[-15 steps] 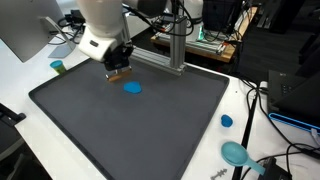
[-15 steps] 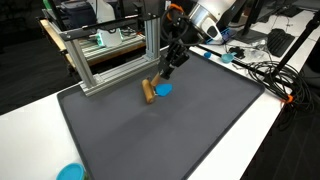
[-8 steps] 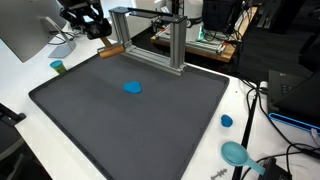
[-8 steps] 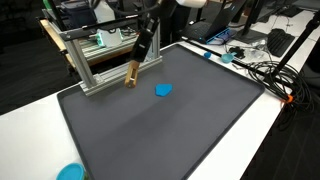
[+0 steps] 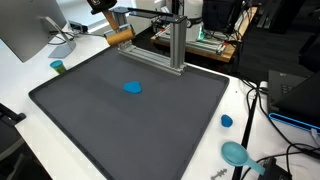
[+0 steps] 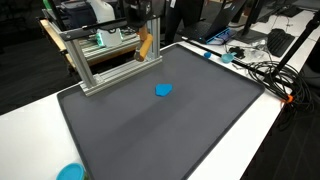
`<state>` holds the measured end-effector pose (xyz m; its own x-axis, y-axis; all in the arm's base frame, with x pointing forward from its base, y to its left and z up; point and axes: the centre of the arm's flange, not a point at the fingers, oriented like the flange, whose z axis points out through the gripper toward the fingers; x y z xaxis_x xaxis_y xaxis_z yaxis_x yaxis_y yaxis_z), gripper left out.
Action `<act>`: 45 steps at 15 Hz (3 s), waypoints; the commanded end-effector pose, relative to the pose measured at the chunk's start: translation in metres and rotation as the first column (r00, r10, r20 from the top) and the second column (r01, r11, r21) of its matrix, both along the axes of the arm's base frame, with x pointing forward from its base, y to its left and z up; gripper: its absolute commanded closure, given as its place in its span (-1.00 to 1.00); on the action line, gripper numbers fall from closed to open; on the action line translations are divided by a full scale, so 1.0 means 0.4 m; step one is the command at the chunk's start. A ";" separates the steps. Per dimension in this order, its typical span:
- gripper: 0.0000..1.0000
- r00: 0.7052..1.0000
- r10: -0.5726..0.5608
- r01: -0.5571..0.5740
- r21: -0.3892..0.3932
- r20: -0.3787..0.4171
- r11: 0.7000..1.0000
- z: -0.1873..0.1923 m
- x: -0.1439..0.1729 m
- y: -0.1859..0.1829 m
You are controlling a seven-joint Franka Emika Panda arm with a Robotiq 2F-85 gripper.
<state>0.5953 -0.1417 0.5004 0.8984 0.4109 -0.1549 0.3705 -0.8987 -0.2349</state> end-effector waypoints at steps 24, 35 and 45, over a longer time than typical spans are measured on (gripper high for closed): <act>0.56 0.830 -0.557 0.543 -0.203 -0.015 0.815 0.126 -0.286 0.283; 0.56 0.848 -0.529 0.517 -0.257 0.023 0.817 -0.042 -0.337 0.284; 0.56 0.863 -0.503 0.504 -0.180 0.058 0.845 0.001 -0.433 0.273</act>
<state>0.4471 -0.0313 0.4938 0.9613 -0.1754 -0.2123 -0.1827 -0.9831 -0.0148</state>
